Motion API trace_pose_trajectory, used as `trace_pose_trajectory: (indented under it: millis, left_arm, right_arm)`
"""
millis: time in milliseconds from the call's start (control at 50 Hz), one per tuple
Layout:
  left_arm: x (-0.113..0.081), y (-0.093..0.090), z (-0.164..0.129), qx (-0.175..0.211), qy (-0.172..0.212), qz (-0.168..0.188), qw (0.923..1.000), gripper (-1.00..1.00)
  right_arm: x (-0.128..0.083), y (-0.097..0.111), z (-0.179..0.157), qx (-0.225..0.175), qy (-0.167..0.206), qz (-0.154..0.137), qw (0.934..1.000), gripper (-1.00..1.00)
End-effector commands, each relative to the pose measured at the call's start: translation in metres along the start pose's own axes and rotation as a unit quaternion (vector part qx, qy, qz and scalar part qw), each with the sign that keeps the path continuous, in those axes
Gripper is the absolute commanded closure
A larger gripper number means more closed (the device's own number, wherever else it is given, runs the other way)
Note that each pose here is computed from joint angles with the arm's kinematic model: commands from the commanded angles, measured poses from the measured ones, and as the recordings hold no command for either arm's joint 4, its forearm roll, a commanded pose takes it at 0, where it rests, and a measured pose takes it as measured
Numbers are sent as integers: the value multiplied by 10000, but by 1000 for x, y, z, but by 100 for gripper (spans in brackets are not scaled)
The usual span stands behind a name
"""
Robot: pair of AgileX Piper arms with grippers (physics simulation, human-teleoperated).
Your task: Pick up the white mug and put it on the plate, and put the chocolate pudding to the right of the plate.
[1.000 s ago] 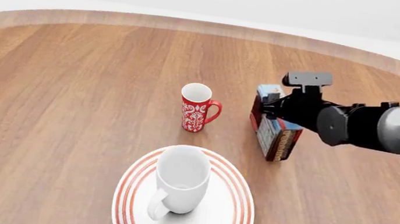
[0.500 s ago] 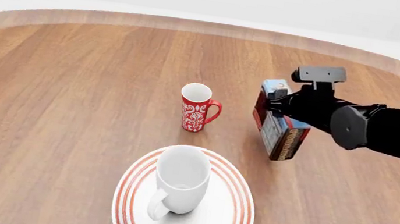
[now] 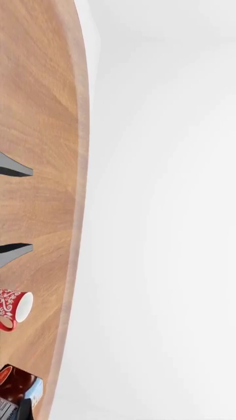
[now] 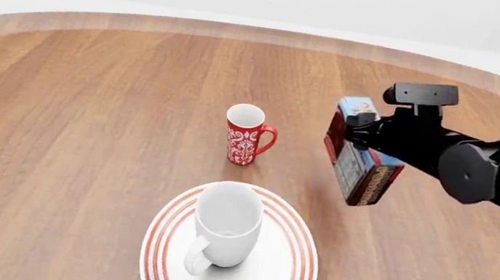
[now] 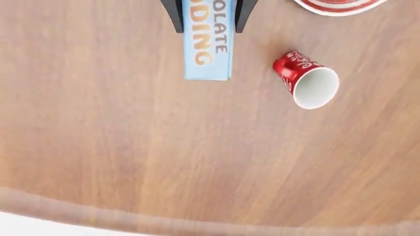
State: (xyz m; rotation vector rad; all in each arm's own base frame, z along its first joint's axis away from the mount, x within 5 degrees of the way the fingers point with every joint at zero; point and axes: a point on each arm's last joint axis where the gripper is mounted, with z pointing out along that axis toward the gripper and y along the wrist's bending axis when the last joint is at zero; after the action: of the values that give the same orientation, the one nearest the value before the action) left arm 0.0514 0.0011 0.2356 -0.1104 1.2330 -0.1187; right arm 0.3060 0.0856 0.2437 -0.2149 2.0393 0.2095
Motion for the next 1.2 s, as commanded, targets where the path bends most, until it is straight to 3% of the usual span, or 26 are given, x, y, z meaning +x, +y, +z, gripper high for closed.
trace_pose_trajectory:
  millis: [20,1200]
  left_arm:
    - [0,0,0,5,3,15,10000,-100]
    - [0,0,0,37,8,23,10000,-100]
  right_arm:
    - [-3,0,-20,2,-107,86,9999,100]
    - [24,-17,-112,332,-201,152,9991,100]
